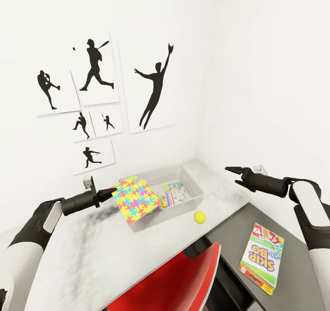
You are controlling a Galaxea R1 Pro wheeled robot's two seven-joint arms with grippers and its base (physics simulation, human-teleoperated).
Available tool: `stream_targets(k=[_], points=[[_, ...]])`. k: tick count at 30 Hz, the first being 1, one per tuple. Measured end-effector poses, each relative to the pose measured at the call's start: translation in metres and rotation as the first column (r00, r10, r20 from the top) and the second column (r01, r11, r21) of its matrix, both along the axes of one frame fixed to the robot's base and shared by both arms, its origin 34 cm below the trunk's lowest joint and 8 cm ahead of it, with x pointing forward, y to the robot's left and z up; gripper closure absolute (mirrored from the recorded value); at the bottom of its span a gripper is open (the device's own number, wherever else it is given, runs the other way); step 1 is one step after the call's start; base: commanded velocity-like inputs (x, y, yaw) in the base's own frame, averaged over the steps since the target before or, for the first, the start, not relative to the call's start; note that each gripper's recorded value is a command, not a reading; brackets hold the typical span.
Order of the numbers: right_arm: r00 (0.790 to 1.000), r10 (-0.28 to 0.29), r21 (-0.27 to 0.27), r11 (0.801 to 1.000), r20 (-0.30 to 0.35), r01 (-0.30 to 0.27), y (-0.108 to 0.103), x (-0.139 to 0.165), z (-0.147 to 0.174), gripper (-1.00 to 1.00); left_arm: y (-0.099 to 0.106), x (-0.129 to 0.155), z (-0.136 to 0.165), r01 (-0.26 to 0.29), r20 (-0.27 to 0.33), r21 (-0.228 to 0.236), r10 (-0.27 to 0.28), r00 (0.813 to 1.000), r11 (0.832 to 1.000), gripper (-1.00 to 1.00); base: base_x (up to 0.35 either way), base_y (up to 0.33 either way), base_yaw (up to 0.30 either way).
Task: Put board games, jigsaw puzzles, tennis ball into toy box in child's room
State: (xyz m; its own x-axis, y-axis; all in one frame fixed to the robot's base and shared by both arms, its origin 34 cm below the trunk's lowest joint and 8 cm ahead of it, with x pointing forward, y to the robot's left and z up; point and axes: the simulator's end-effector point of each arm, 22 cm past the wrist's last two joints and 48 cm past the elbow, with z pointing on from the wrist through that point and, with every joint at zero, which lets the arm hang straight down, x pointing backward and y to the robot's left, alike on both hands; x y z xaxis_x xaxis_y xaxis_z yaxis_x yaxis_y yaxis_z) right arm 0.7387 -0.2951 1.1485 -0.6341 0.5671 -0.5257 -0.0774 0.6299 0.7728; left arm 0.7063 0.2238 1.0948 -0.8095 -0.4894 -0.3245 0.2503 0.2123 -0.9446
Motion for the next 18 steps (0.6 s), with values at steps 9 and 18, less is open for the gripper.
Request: stream_targets(k=[9,18], points=[[1.0,0.0,0.0,1.0,0.003,0.0,0.0001,0.0,0.0012,-1.0,0.0007,0.0005,-0.0025,-0.002,-0.007,0.01,0.002,1.0,1.0,1.0,0.0,0.0,0.0],[1.0,0.003,-0.002,1.0,0.009,-0.003,0.0013,-0.0001,0.0034,-1.0,-0.0018,0.01,-0.0031,-0.016,-0.017,0.048,0.017,1.0,0.999,1.0,0.0,0.0,0.0]])
